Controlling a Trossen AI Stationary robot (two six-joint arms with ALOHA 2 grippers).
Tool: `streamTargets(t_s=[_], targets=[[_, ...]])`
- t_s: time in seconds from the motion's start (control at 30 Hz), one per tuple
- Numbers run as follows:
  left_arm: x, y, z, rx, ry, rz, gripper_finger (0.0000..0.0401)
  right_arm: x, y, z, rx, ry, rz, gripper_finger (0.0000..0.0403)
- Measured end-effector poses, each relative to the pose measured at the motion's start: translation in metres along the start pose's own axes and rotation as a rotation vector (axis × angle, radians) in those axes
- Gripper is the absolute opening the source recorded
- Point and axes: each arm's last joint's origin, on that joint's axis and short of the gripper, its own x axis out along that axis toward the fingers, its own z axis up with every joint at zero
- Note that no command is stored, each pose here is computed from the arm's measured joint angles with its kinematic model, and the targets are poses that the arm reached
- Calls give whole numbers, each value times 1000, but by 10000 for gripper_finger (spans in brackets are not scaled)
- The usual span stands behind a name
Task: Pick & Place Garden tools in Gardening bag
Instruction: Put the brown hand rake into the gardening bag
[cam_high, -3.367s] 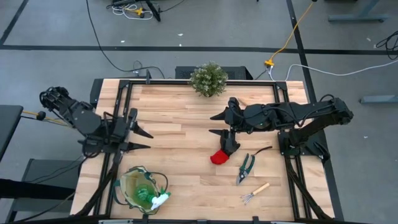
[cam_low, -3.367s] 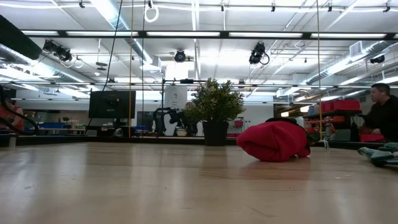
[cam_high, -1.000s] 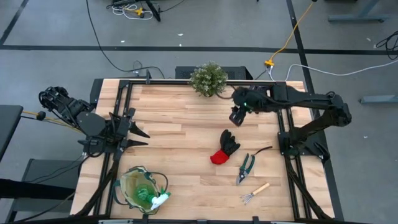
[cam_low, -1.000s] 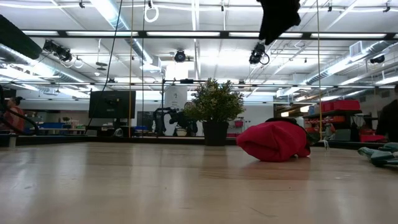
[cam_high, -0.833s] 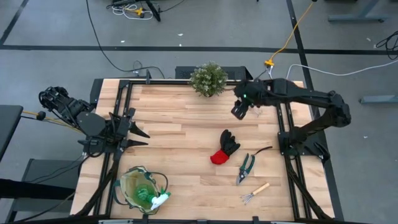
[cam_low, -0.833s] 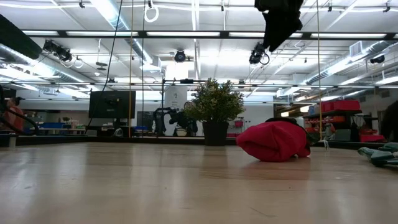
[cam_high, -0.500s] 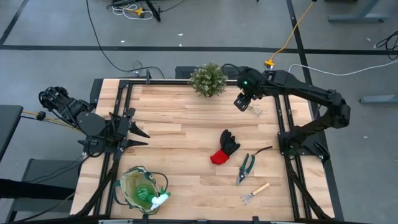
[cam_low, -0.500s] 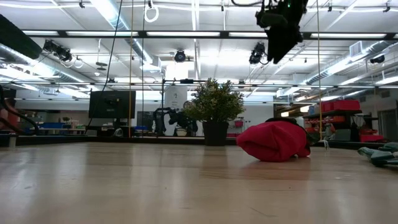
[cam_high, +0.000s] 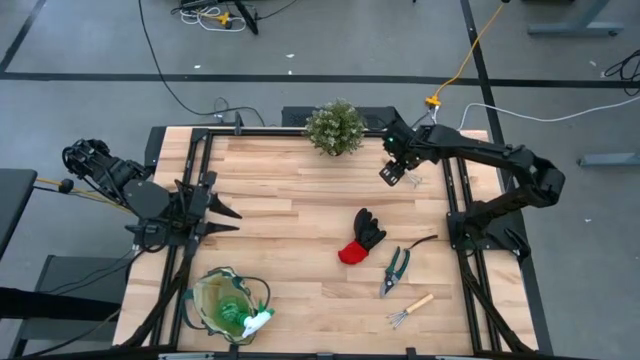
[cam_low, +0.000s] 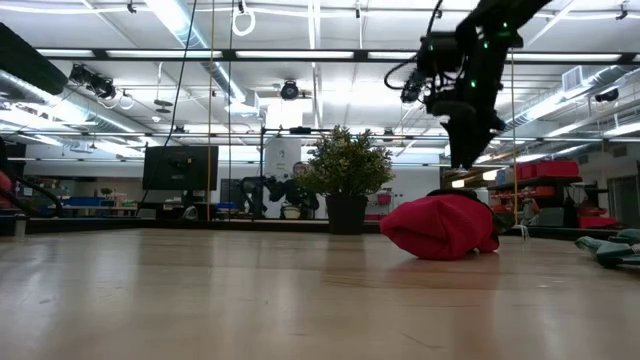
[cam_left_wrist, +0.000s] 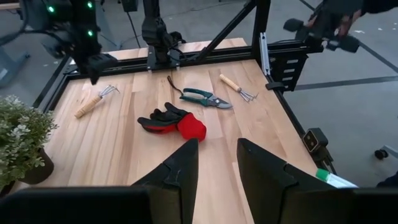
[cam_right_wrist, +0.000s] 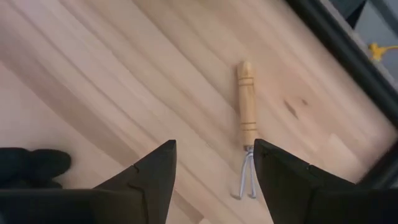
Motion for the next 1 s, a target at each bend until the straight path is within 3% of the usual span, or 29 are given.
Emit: streamTargets(t_s=[0.3, 0.63, 1.0], targets=[[0, 0, 0, 0, -1, 8, 117, 36, -20, -15, 41, 9, -14, 217], [0, 1, 0, -28, -5, 21, 117, 65, -35, -33, 88, 2, 46, 217], [0, 1, 1, -31, -15, 39, 117, 78, -40, -45, 104, 13, 36, 217]])
